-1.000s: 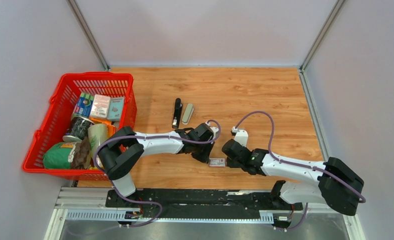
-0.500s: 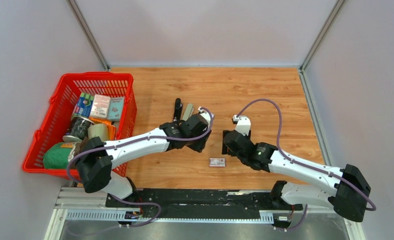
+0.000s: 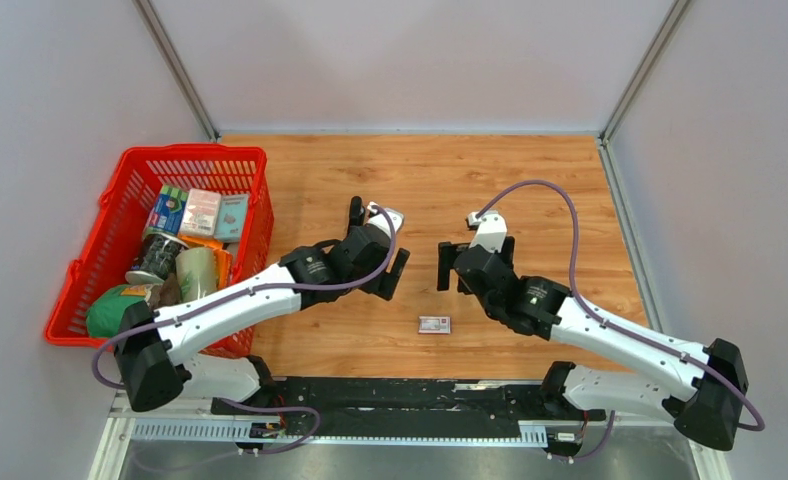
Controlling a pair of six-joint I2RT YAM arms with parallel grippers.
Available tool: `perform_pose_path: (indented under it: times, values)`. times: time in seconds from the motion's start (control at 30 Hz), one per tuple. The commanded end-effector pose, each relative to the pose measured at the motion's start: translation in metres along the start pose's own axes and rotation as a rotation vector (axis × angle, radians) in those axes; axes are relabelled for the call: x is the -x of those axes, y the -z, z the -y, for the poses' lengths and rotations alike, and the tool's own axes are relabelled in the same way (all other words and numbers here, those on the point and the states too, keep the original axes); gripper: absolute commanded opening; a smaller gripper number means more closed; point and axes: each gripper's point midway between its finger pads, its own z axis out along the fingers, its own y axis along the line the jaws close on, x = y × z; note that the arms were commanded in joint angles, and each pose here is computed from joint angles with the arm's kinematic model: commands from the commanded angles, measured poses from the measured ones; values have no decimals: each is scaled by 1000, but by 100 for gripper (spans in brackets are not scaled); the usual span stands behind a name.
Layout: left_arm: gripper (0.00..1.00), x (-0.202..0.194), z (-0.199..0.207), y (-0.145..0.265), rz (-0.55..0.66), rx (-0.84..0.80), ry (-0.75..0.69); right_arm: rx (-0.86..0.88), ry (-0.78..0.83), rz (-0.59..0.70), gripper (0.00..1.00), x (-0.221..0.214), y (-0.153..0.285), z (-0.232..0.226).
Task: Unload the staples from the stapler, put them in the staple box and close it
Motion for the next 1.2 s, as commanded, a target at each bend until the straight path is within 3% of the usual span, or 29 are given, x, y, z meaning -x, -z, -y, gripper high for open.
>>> perform_pose_path:
  times: [0.0, 0.6, 0.87, 1.17]
  values:
    - [82, 22, -15, 27, 98, 47, 17, 3, -7, 106, 100, 43, 13, -4]
    - [82, 67, -52, 87, 266, 169, -19, -220, 34, 244, 100, 115, 23, 12]
    - [82, 99, -55, 122, 363, 156, -42, -231, -5, 303, 100, 142, 37, 13]
    - [82, 107, -61, 136, 403, 167, -52, -201, 16, 313, 100, 145, 41, 12]
